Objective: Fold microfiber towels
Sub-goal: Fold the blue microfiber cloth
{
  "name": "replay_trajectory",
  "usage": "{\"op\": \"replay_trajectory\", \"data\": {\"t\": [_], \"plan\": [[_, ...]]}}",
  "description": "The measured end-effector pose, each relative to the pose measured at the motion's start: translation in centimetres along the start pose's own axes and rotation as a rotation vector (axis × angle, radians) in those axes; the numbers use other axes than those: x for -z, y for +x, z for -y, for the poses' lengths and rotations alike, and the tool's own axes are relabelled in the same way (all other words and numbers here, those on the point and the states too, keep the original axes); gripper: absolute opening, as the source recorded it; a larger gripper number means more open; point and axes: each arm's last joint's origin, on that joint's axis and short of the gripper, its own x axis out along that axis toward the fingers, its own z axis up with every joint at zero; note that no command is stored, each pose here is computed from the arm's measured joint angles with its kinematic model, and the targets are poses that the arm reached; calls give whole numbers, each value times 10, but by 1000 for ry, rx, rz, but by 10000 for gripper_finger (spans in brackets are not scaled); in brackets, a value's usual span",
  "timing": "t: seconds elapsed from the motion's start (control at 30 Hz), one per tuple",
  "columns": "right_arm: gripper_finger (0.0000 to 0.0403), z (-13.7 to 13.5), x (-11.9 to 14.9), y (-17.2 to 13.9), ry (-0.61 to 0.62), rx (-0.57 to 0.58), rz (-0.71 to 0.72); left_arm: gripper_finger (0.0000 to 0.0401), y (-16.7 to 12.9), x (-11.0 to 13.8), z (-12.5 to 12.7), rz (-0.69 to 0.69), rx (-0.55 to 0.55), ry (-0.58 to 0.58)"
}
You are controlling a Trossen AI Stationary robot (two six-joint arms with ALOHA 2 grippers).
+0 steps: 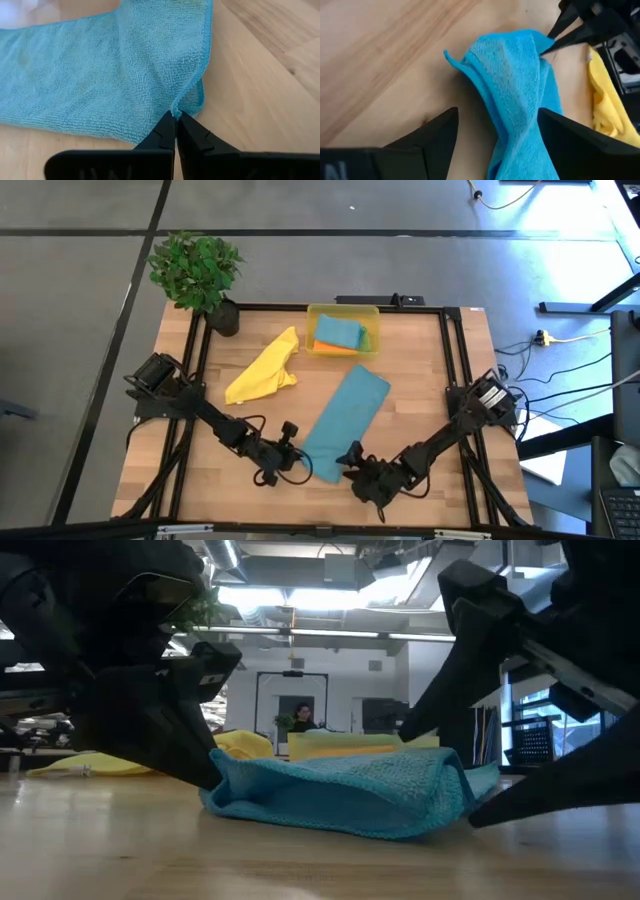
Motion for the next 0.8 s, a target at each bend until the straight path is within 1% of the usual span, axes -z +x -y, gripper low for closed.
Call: {"op": "replay_trajectory", "data": {"t": [0.2, 0.43, 0.57, 0.67, 0.8], "plan": [[272, -5, 0, 7, -43, 26, 11, 0, 0, 0, -1, -1, 13, -3], [269, -3, -5, 8, -61, 70, 59, 0, 0, 0, -2, -2, 11, -7], [253, -8, -5, 14, -82, 77, 65, 0, 0, 0, -2, -3, 12, -7], [238, -11, -9, 20, -74, 81, 79, 0, 0, 0, -2, -7, 14, -18], [215, -11, -15, 23, -96, 80, 85, 0, 0, 1, -1, -15, 16, -23]]}}
